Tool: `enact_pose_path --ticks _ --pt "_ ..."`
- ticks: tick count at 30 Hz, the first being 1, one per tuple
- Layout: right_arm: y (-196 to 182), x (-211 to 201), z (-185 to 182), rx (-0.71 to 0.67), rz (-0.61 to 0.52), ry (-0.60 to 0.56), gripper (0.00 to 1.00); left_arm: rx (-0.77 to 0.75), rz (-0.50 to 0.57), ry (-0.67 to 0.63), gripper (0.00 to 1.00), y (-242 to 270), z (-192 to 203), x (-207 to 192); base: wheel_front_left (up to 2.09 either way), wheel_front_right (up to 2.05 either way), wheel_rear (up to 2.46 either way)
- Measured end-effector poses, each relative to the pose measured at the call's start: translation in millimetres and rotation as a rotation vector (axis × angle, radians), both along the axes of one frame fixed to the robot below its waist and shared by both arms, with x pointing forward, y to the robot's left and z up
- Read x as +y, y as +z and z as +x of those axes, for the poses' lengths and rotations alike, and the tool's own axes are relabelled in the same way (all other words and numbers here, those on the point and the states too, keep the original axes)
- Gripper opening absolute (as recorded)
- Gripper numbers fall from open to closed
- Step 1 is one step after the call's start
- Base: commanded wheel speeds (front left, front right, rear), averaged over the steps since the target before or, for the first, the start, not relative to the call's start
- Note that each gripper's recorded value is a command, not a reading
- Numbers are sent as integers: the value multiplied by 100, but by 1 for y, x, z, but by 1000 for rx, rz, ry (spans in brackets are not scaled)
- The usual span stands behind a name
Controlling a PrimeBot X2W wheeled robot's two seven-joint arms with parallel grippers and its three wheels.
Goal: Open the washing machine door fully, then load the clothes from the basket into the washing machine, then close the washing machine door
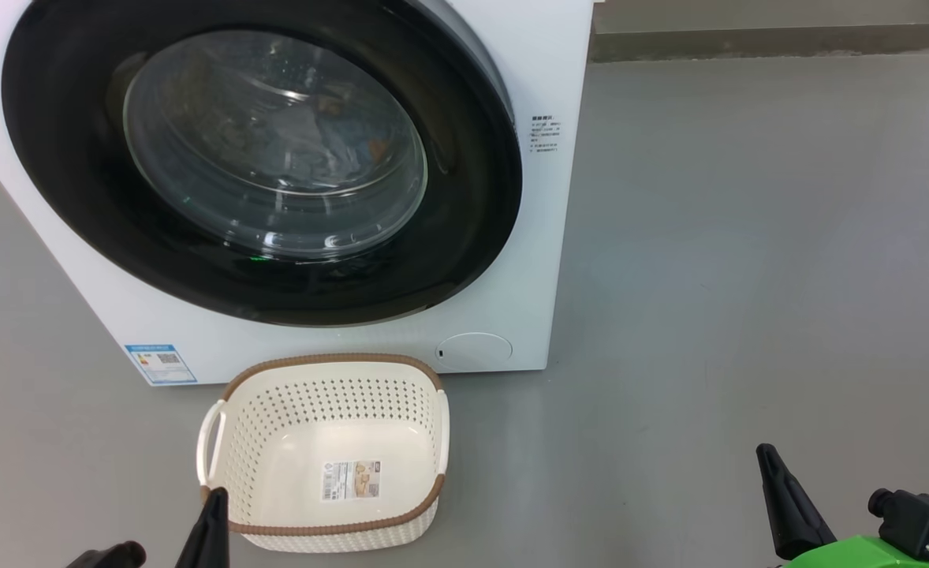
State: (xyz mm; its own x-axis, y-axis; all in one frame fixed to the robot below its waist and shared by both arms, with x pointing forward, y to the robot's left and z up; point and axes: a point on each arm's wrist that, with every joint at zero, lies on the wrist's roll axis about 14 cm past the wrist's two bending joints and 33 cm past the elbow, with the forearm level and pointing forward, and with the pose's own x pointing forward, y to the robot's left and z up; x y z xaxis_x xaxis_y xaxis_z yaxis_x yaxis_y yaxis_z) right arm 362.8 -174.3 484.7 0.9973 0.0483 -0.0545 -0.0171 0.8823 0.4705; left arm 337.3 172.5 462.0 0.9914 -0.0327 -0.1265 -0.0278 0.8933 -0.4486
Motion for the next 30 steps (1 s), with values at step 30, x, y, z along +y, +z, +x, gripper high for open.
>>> enact_pose_path --ticks 30 --pt "-2 -13 6 31 345 -65 0 38 -336 70 0 0 13 8 0 0 0"
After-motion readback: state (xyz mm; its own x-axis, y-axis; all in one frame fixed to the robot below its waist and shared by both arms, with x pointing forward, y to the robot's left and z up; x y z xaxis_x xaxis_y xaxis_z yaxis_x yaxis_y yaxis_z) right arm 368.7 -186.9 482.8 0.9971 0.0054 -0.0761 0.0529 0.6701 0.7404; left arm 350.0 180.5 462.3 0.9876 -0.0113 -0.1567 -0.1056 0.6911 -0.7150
